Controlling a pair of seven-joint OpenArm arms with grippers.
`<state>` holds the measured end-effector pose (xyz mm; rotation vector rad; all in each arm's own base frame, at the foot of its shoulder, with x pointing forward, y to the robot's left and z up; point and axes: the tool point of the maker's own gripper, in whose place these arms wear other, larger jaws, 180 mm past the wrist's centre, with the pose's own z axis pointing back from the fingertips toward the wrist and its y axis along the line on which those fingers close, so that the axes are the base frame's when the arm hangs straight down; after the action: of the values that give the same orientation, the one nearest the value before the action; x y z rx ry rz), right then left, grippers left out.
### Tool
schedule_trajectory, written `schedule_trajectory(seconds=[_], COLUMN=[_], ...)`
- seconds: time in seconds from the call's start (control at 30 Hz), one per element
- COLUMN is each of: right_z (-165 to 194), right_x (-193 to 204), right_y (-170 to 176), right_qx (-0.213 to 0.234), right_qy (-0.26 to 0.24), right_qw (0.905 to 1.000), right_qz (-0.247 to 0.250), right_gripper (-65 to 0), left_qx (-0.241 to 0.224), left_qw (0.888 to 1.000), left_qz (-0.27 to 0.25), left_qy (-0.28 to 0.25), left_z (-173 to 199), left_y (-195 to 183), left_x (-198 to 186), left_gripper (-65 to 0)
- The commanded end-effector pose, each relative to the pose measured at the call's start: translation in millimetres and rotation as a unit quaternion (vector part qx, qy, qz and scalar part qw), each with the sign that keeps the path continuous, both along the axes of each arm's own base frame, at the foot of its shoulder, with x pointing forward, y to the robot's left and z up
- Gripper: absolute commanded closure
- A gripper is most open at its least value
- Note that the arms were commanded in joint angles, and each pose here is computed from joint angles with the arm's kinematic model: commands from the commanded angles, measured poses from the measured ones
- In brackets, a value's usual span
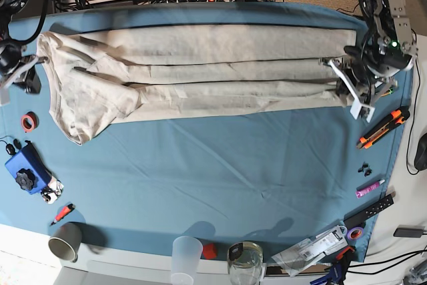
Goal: Fold the T-shirt properly
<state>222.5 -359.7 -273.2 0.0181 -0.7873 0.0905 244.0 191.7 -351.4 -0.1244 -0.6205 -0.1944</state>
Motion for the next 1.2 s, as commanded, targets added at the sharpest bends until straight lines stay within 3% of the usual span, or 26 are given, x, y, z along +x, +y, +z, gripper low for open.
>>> schedule_trajectory(seconds=[0.0, 0.5, 0.67, 1.0, 1.17], right_z=[14, 14, 20, -6, -24], right_x=[5, 4, 9, 20, 24], right_y=[-3, 3, 6, 25, 32], right_qx=[-0.013, -0.005, 0.004, -0.029, -0.073], right_qy=[-0.019, -0.024, -0.045, -0.014, 0.014], right_qw=[0.9997, 0.9995, 0.9987, 0.9977, 0.9939], right_qz=[0.007, 0.018, 0.023, 0.060, 0.082], right_gripper=[0.0, 0.0, -18.5, -18.9, -18.9], left_qx=[0.005, 0.013, 0.001, -0.010, -0.012], left_qw=[1.000, 0.999, 0.999, 0.999, 0.999], left_qz=[-0.002, -0.006, -0.009, -0.011, -0.012], left_qy=[-0.018, -0.042, -0.042, -0.044, -0.045], left_z=[10, 19, 20, 21, 22], left_y=[2, 0, -4, -7, -8], left_x=[3, 3, 2, 3, 4], left_gripper=[0.0, 0.0, 0.0, 0.0, 0.0])
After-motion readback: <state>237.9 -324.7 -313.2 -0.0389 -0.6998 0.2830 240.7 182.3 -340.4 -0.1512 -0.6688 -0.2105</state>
